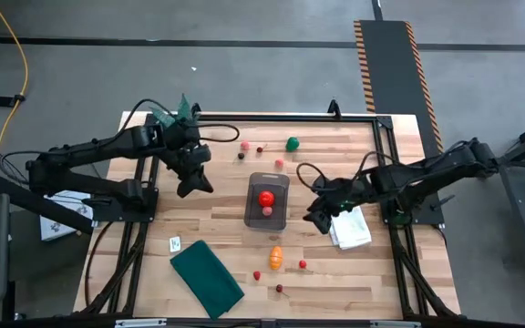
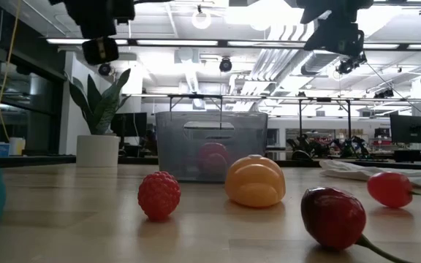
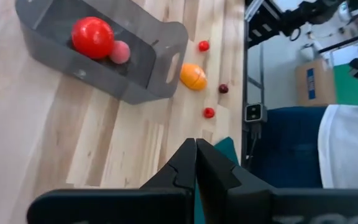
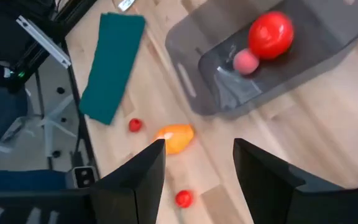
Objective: Pick and placing Produce into tupperware
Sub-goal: Put the red cherry into the transparent black bin
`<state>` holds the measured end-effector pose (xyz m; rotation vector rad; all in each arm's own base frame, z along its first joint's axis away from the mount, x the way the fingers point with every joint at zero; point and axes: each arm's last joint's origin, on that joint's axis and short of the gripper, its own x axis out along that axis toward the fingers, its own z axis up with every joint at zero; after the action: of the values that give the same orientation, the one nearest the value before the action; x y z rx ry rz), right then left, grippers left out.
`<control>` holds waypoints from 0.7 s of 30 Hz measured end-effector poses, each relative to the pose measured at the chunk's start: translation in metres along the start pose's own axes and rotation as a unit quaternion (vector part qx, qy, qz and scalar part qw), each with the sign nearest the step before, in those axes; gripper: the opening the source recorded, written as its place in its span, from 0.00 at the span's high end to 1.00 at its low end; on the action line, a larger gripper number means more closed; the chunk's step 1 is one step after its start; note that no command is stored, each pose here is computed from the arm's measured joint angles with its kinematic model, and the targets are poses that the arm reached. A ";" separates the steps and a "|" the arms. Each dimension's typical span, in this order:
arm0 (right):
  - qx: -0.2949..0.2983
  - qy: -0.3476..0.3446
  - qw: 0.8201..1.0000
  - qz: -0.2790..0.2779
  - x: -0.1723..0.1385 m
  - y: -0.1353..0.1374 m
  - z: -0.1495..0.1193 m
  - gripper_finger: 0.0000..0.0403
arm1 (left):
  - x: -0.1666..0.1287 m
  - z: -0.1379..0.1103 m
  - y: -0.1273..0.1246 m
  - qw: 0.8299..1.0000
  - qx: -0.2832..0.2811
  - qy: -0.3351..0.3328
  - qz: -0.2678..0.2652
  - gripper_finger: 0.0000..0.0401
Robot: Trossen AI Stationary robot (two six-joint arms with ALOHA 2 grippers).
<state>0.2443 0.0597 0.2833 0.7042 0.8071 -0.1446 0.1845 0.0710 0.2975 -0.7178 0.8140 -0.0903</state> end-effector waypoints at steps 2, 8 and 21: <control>0.015 0.004 1.000 0.006 0.002 0.004 -0.004 0.55 | 0.000 -0.006 0.001 1.000 0.007 -0.006 -0.013 1.00; 0.069 0.025 0.997 0.017 0.001 0.014 -0.017 0.55 | -0.003 -0.020 0.002 1.000 0.020 -0.010 -0.019 1.00; 0.058 0.130 0.984 -0.104 0.025 0.058 -0.020 0.55 | -0.002 -0.041 0.008 1.000 0.009 -0.002 -0.017 0.99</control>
<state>0.2714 0.1196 0.2865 0.7569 1.1289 -0.2938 0.1532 0.0550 0.2747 -0.7136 0.7976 -0.1264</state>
